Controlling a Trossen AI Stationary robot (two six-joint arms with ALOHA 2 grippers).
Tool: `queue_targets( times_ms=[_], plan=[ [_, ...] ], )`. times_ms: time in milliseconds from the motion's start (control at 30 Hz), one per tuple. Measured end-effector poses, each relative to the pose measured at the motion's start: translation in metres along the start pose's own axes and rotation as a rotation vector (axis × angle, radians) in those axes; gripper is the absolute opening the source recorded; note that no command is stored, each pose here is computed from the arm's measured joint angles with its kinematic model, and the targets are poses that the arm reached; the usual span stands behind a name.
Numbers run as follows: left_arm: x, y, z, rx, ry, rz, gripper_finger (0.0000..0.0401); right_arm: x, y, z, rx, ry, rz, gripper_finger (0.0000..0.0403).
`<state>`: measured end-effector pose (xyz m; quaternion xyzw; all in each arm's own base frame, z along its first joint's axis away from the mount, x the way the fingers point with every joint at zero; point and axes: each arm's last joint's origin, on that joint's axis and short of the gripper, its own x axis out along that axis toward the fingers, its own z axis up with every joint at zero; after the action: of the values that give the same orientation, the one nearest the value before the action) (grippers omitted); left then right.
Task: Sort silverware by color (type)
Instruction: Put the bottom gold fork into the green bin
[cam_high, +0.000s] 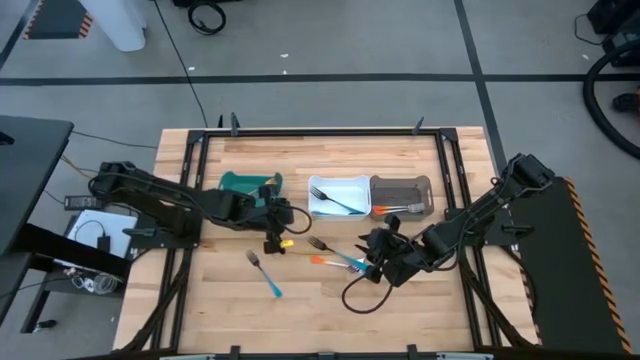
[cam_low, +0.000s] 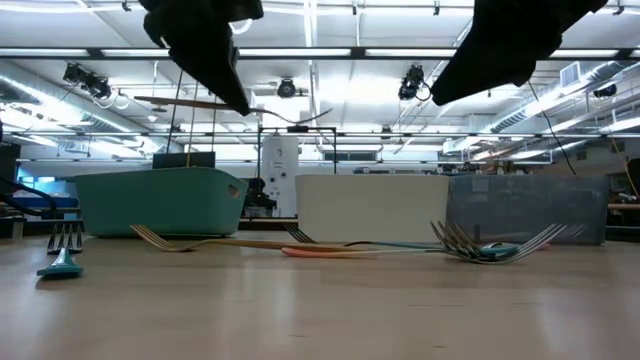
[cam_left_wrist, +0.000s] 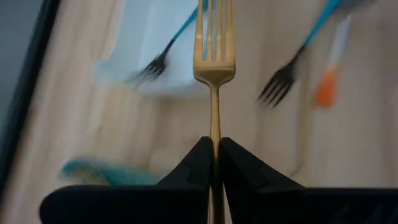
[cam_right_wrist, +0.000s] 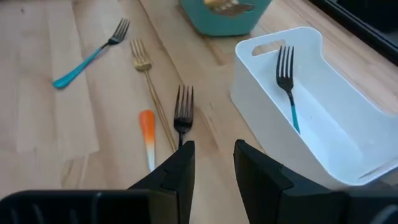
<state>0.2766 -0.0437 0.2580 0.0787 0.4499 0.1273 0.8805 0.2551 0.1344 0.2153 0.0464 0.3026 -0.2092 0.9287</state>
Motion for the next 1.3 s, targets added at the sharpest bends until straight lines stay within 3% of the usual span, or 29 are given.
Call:
queue_targets(
  times_ms=[267, 633, 1300],
  plan=[
    [-0.005, 0.019, -0.011, 0.02, 0.092, 0.153, 0.0034, 0.003, 0.0, 0.006, -0.115, 0.013, 0.071, 0.0118],
    [0.011, 0.048, -0.035, -0.007, 0.181, 0.225, 0.0034, -0.007, -0.017, 0.031, -0.107, -0.07, 0.094, 0.0118],
    [0.011, 0.078, -0.102, -0.192, 0.071, 0.285, 0.0034, -0.007, -0.024, 0.038, -0.073, -0.084, 0.095, 0.0118]
  ],
)
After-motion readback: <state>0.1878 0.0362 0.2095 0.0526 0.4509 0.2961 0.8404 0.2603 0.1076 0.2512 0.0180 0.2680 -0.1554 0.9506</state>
